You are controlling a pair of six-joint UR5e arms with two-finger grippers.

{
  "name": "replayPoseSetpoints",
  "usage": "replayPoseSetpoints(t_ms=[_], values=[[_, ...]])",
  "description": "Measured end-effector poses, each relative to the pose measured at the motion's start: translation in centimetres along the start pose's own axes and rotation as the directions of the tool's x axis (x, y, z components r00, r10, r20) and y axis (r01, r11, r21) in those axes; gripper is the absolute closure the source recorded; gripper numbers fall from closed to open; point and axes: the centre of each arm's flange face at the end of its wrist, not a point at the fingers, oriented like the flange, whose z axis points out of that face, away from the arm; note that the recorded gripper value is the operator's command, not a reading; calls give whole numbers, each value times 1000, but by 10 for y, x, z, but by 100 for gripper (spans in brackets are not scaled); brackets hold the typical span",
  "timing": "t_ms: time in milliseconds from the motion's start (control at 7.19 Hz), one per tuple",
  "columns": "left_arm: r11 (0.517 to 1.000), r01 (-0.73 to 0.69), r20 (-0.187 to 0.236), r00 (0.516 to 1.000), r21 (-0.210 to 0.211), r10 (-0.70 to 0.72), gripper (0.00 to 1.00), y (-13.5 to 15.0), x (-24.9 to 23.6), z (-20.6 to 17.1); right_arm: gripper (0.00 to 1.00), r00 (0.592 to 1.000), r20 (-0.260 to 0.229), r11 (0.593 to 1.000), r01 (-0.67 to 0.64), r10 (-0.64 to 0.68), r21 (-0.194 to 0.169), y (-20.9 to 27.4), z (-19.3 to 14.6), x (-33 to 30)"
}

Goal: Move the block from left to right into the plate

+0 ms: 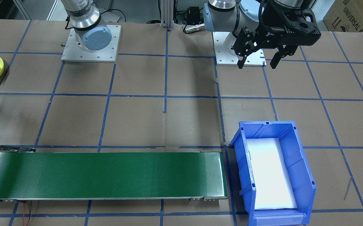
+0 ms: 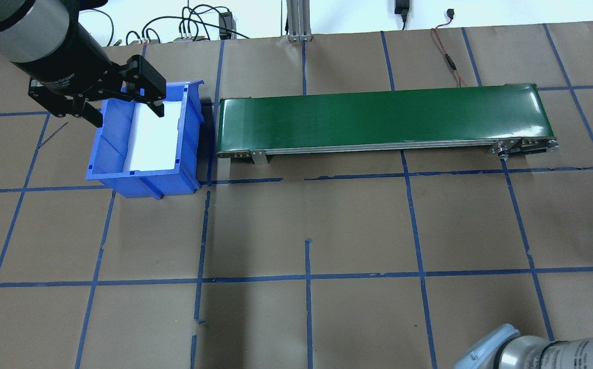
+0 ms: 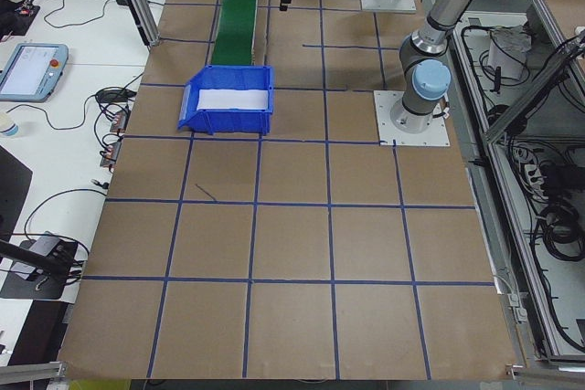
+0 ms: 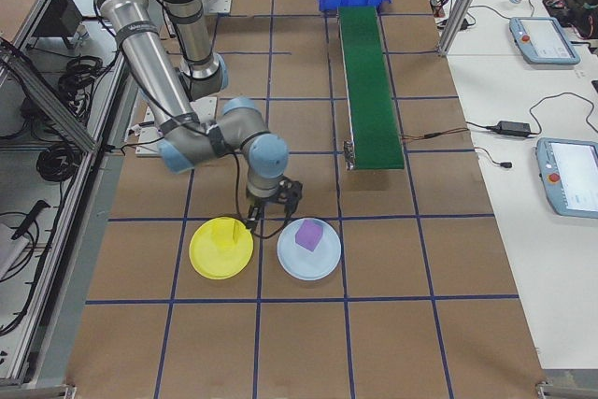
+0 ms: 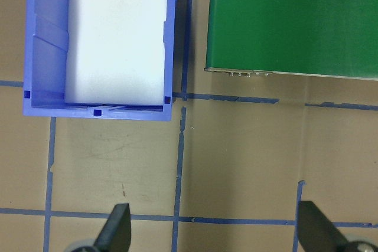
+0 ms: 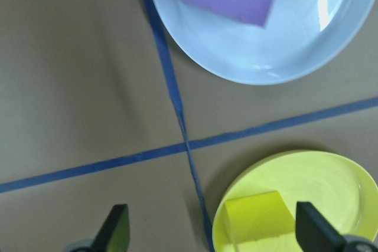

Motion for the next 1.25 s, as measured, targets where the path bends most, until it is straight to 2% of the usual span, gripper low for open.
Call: replayPoseSetpoints(t_ms=[139, 278, 418, 696, 974, 1253], values=[[1000, 1, 3, 1000, -4, -1, 0, -1, -1, 0, 0, 997, -30, 997, 67, -66, 29, -33, -31, -73], [1000, 1, 9, 1000, -4, -1, 0, -1, -1, 0, 0, 995, -30, 994, 96, -95, 56, -53, -56, -145], [1000, 0, 22, 1000, -2, 0, 0, 0, -2, -1, 0, 994, -23, 989, 112, -110, 98, -64, -85, -226], [1000, 0, 34, 999, -13, 1, 0, -1, -3, 5, 0, 992, 3, 977, 123, -125, 172, -46, -169, -377], [1000, 5, 37, 999, -20, -4, 0, -18, -5, 11, 0, 987, 48, 969, 140, -152, 202, -12, -222, -463], [999, 9, 40, 999, -41, -8, 0, -48, -1, 8, 0, 981, 59, 965, 169, -184, 201, 0, -234, -488]])
